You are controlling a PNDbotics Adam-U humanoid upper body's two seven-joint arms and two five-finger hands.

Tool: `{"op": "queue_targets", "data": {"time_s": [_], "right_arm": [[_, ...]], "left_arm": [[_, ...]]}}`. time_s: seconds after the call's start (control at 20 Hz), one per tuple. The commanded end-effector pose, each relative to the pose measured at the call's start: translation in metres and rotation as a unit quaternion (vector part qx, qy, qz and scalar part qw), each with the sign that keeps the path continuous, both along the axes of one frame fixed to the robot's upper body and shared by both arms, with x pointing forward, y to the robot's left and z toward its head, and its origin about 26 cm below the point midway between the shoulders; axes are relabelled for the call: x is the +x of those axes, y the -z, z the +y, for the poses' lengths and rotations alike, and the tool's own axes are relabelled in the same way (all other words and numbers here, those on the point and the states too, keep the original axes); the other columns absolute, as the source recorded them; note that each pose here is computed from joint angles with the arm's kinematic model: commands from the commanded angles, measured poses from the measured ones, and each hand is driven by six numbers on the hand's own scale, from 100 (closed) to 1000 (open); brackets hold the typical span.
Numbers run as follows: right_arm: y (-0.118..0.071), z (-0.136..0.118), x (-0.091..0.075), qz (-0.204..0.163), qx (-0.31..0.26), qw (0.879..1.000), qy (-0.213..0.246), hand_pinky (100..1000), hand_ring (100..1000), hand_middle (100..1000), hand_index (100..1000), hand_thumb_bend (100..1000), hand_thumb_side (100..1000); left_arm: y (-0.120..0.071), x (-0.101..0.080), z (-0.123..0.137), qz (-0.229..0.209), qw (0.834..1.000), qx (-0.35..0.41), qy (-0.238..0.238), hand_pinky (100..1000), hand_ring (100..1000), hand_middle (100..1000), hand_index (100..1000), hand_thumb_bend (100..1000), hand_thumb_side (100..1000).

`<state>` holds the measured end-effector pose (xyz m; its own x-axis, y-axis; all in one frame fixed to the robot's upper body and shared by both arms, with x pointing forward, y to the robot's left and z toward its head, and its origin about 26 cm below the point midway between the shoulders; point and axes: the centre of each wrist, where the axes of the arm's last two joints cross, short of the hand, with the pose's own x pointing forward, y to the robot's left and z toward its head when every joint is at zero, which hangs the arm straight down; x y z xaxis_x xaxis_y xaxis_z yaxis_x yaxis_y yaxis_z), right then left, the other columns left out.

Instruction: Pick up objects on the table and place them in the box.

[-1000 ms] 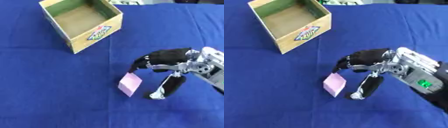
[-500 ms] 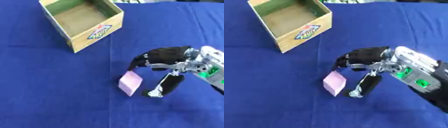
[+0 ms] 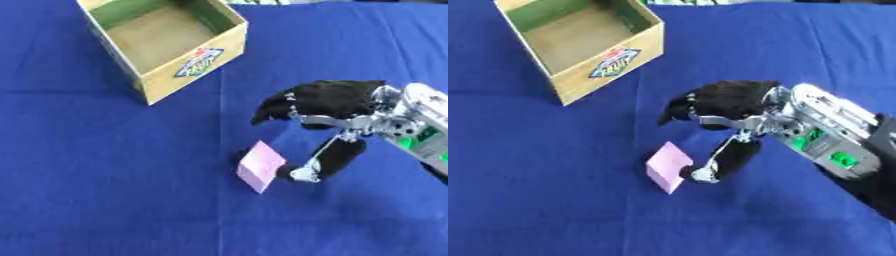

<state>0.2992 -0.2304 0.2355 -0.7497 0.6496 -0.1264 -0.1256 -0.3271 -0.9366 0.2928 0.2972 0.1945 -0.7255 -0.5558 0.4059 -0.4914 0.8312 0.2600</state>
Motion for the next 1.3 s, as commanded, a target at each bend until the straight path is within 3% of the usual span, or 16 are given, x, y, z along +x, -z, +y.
{"op": "queue_targets", "data": {"time_s": [0.05,0.5,1.3], "right_arm": [[-0.003,0.003,-0.003,0.006,-0.022,1.0,-0.008,862,909,876,938,355,544],[-0.001,0.004,-0.003,0.049,-0.042,0.998,-0.005,863,910,875,935,330,533],[0.008,0.012,-0.002,0.019,-0.034,0.999,0.014,844,892,844,914,305,567]], "left_arm": [[-0.009,-0.002,0.0,-0.012,1.0,0.009,0.005,702,746,711,738,542,877],[-0.009,-0.002,0.0,-0.012,1.0,0.008,0.005,701,745,710,739,538,876],[-0.009,-0.001,-0.002,-0.011,1.0,0.007,0.008,701,744,709,737,535,878]]}}
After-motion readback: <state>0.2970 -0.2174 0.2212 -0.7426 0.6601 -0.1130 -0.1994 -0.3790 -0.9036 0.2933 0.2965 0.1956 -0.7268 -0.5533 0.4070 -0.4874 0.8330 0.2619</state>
